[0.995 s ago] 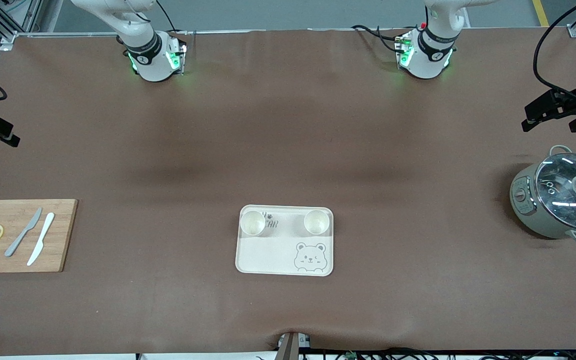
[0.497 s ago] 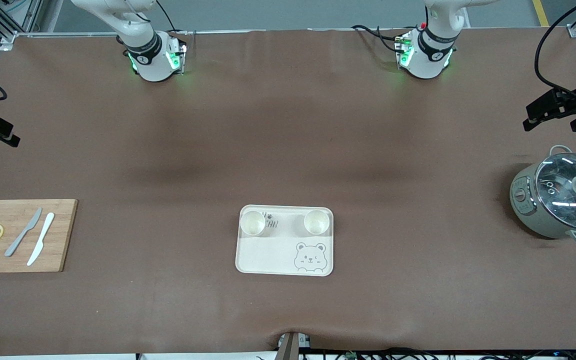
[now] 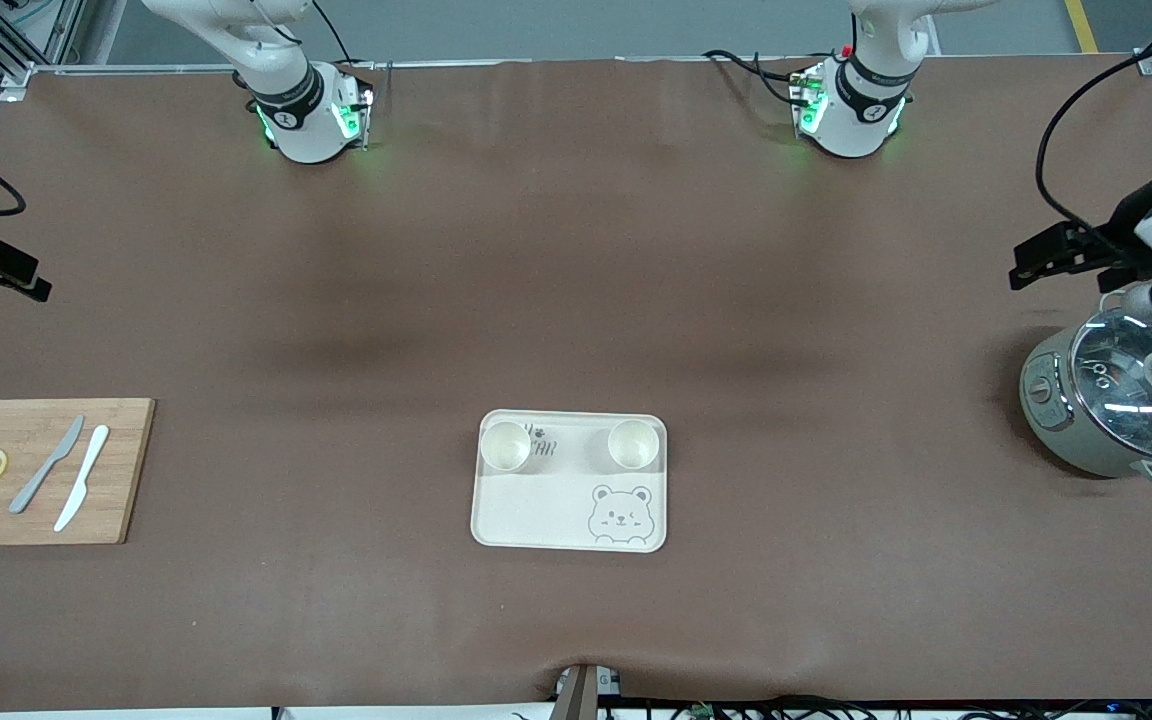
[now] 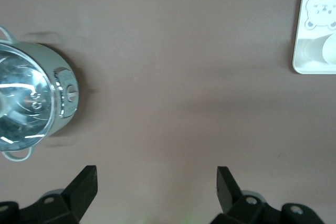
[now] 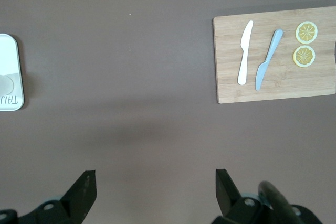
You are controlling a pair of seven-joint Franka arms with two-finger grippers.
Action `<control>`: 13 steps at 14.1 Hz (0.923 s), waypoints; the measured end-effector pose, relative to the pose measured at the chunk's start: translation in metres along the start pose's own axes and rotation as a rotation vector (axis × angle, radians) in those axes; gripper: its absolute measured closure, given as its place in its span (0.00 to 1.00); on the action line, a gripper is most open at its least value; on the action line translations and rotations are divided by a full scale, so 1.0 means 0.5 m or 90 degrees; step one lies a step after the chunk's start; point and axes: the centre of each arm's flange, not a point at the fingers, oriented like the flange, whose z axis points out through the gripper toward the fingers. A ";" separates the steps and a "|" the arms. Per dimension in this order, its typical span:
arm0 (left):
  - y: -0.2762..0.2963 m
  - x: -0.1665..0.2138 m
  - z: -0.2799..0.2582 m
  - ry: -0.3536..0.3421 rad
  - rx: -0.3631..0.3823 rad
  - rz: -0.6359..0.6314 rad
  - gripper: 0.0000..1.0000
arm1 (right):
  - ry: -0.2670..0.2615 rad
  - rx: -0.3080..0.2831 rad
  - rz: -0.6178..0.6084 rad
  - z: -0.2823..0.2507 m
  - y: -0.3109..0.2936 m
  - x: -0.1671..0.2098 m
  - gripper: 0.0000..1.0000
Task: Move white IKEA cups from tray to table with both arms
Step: 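Reach the left gripper down to the white cup on the tray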
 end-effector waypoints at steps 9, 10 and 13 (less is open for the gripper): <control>0.241 0.090 0.143 0.019 -0.013 -0.044 0.00 | -0.020 -0.001 -0.021 0.067 -0.031 0.043 0.00; 0.274 0.101 0.163 0.030 -0.018 -0.060 0.00 | -0.022 -0.001 -0.032 0.073 -0.052 0.046 0.00; 0.366 0.127 0.228 0.048 -0.033 -0.103 0.00 | -0.030 -0.002 -0.050 0.093 -0.086 0.055 0.00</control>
